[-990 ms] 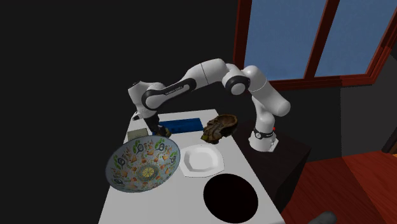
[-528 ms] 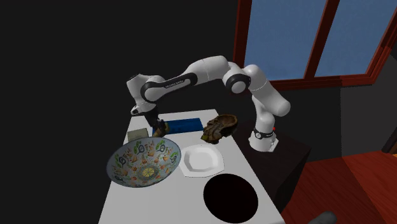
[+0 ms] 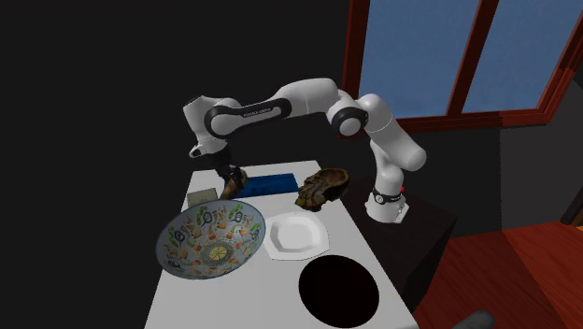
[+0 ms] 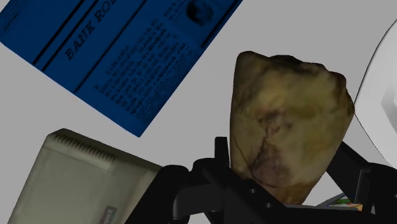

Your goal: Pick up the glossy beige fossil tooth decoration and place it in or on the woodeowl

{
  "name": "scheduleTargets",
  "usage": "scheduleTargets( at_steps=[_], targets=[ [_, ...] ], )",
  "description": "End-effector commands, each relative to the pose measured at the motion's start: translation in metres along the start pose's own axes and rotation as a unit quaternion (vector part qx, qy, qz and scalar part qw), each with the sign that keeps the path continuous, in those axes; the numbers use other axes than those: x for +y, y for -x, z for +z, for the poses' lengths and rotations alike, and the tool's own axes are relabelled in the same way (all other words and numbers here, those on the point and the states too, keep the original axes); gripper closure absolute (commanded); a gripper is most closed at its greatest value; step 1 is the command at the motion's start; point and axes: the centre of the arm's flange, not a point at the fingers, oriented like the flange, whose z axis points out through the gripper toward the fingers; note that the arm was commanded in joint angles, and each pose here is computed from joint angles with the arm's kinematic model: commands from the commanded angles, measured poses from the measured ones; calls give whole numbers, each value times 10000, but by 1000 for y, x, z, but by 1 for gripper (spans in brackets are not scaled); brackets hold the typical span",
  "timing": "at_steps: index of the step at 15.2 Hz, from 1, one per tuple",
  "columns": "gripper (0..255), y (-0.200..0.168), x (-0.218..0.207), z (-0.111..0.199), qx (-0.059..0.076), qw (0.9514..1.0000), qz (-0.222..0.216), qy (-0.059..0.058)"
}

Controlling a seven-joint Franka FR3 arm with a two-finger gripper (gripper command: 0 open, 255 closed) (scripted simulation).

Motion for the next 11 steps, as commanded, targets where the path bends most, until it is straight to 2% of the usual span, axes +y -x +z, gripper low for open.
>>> scheduleTargets(
  at_steps=[1, 11],
  targets=[
    [255, 2, -3, -10, -2, 10000, -4, -3],
    [255, 12, -14, -60, -2, 10000, -4, -3]
  ],
)
